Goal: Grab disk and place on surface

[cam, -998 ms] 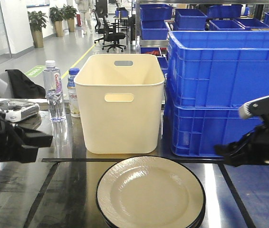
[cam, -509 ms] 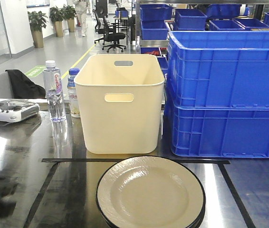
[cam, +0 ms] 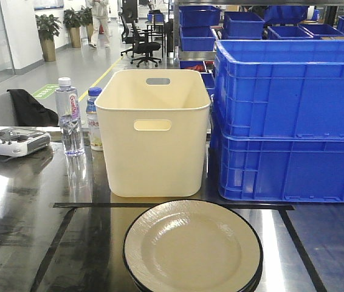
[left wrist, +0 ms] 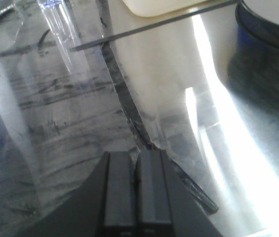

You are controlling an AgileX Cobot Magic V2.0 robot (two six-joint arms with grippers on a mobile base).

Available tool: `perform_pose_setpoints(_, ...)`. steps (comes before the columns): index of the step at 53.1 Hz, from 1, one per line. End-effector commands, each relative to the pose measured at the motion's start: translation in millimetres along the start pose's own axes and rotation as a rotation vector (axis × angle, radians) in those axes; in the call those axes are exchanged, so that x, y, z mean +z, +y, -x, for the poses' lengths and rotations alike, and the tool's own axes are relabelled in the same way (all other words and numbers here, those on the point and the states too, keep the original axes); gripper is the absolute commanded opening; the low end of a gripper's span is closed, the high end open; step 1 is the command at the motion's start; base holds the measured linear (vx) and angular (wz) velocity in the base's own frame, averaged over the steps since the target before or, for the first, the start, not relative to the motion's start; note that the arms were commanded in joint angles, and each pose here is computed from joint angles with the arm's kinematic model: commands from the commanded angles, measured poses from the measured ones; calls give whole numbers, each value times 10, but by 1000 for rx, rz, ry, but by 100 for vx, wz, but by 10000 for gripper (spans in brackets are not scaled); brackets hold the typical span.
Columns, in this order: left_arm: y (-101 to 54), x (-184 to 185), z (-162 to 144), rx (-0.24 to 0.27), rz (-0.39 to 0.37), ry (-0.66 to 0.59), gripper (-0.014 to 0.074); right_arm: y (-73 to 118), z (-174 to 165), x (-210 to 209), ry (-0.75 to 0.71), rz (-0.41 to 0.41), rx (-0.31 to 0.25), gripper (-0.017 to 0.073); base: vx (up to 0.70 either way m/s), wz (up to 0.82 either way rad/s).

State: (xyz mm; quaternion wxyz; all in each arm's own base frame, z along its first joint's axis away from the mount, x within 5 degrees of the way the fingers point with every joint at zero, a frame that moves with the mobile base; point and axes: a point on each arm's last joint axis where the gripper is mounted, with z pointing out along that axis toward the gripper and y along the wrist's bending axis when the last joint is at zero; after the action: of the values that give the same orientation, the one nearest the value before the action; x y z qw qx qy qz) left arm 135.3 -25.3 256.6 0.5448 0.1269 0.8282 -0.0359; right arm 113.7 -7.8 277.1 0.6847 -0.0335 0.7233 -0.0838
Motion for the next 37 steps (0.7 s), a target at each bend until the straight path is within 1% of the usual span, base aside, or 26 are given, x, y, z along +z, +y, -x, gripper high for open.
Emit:
perform_pose_setpoints(1, 21, -24, 126, -17, 20, -75, -2, -59, 166, -7, -106, -52, -3, -9, 0, 0)
perform_pose_setpoints(29, 17, -24, 119, -16, 16, -67, -2, -59, 166, -7, -106, -52, -3, -9, 0, 0)
perform_pose_setpoints(31, 17, -27, 109, -10, 20, -76, -2, -59, 166, -7, -106, -52, -3, -9, 0, 0)
perform_pose_setpoints(33, 25, -40, 103, 7, 34, -94, -2, -59, 166, -7, -106, -52, -3, -9, 0, 0)
perform_pose_setpoints(36, 43, -87, 97, 29, 65, -149, -2, -59, 166, -7, -106, -52, -3, -9, 0, 0)
perform_pose_setpoints(37, 45, -106, 80, 29, 73, -164, -2, -59, 166, -7, -106, -52, -3, -9, 0, 0)
